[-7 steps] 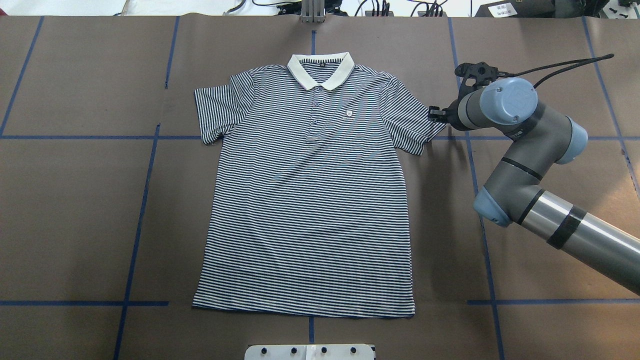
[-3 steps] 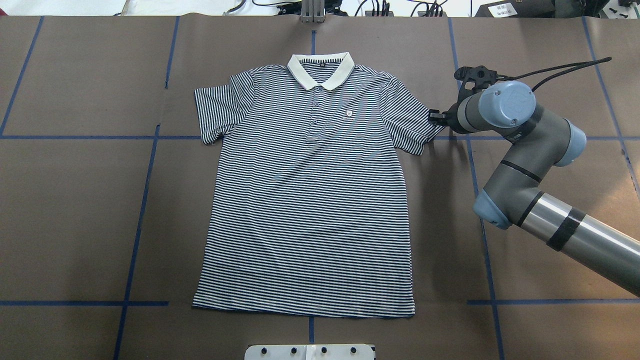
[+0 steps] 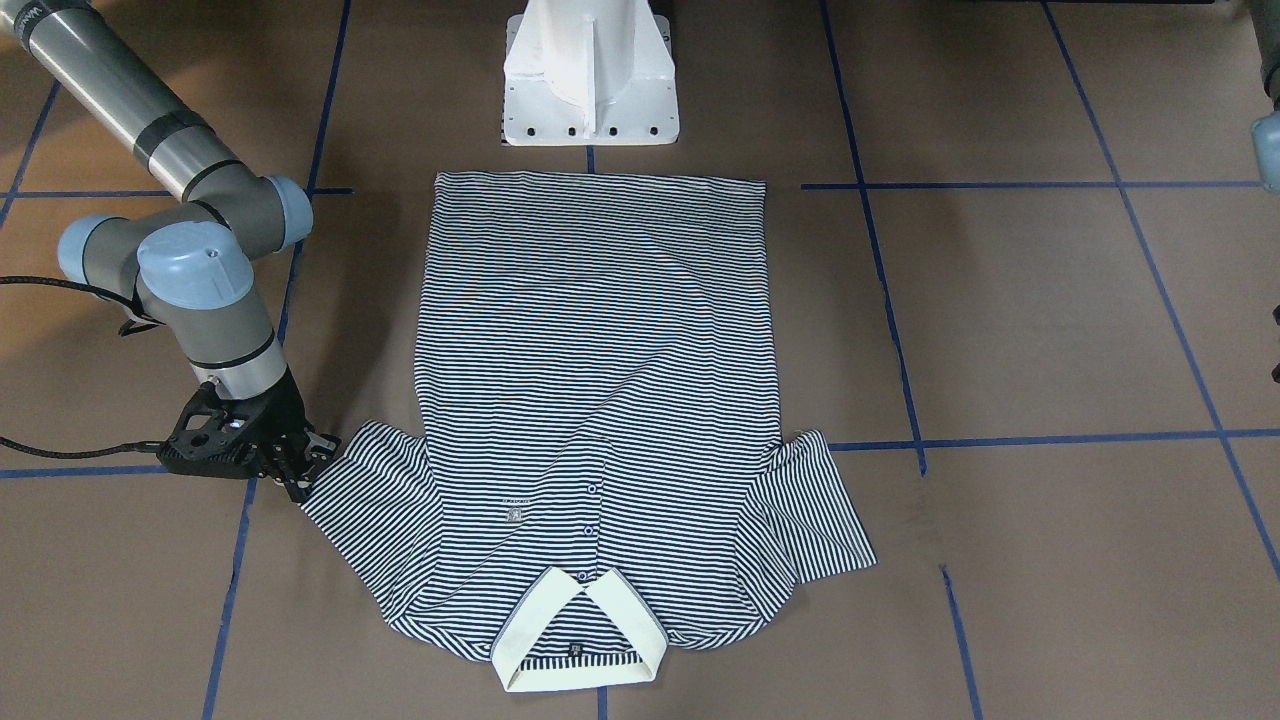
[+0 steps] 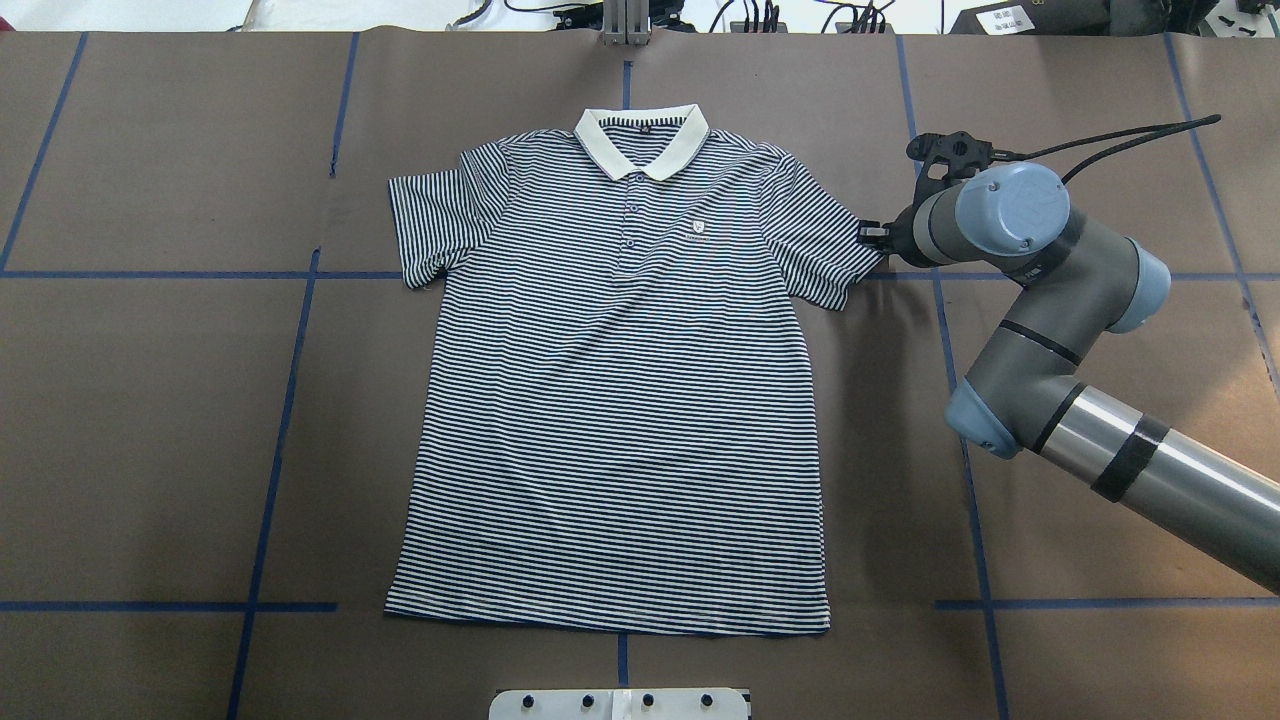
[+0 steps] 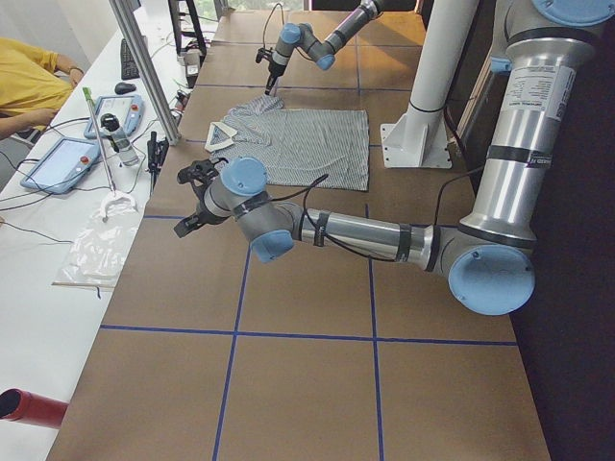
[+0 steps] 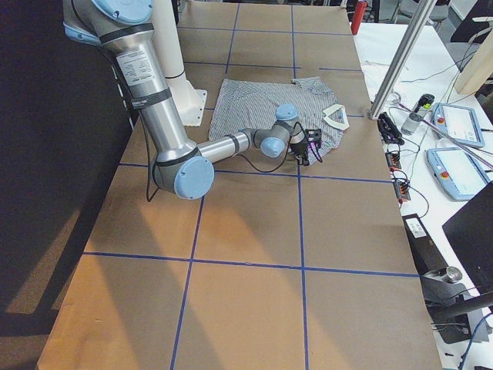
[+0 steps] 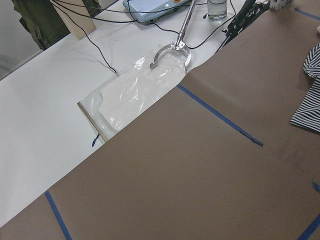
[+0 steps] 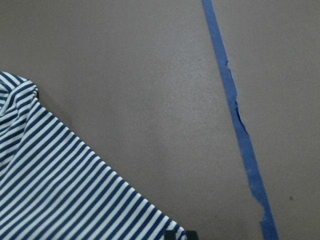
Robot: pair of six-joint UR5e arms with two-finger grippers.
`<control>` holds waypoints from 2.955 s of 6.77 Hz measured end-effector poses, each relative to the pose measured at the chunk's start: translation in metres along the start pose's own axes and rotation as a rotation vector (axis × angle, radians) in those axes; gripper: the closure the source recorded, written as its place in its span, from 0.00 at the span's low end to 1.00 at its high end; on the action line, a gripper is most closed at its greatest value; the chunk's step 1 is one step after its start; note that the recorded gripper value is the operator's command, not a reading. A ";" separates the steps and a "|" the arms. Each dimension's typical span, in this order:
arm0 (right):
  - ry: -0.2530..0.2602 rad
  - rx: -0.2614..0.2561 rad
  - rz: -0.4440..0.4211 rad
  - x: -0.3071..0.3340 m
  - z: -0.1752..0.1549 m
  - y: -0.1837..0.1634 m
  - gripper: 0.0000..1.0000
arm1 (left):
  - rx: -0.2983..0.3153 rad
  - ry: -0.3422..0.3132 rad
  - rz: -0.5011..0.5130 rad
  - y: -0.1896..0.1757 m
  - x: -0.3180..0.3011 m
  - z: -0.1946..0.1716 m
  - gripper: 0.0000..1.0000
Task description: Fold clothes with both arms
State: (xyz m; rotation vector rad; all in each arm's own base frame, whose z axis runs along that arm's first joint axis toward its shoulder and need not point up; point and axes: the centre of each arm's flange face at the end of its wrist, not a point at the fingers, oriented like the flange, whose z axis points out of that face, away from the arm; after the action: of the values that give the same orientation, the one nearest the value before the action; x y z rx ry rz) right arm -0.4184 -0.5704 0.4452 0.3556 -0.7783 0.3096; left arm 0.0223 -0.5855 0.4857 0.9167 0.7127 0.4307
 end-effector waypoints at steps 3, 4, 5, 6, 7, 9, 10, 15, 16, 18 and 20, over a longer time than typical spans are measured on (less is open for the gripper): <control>0.031 0.006 0.016 -0.042 -0.036 -0.013 1.00 | -0.002 0.000 -0.002 0.001 0.000 0.000 0.00; 0.105 0.005 0.074 -0.092 -0.069 -0.019 1.00 | -0.004 0.000 -0.003 0.002 -0.001 0.001 0.00; 0.160 0.033 0.150 -0.149 -0.094 -0.016 1.00 | -0.005 0.000 -0.003 0.002 -0.001 0.001 0.00; 0.189 0.069 0.220 -0.198 -0.101 -0.010 1.00 | -0.005 0.000 -0.004 0.003 -0.001 0.001 0.00; 0.219 0.101 0.282 -0.239 -0.092 -0.009 1.00 | -0.006 0.000 -0.004 0.003 -0.001 0.002 0.00; 0.245 0.153 0.358 -0.297 -0.067 -0.010 1.00 | -0.006 0.000 -0.004 0.004 -0.001 0.001 0.00; 0.241 0.166 0.362 -0.308 -0.061 -0.008 0.01 | -0.006 0.000 -0.005 0.004 -0.001 0.001 0.00; 0.180 0.104 0.123 -0.306 -0.095 -0.025 0.00 | 0.006 0.034 0.015 -0.002 0.019 0.019 0.00; 0.133 0.044 0.040 -0.256 -0.115 -0.044 0.00 | -0.012 0.079 -0.031 -0.008 0.048 0.045 0.00; 0.024 -0.062 -0.126 -0.124 -0.168 -0.078 0.00 | -0.034 0.092 -0.292 -0.040 0.116 0.106 0.18; -0.081 -0.100 -0.226 -0.031 -0.180 -0.084 0.00 | -0.020 0.015 -0.561 -0.090 0.189 0.190 0.25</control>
State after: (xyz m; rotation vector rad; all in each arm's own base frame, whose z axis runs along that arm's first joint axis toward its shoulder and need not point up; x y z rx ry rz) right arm -0.2935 -0.5739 0.2876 0.3597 -0.8211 0.0447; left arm 0.2939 -0.6264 0.4179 0.6566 0.9384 -0.0528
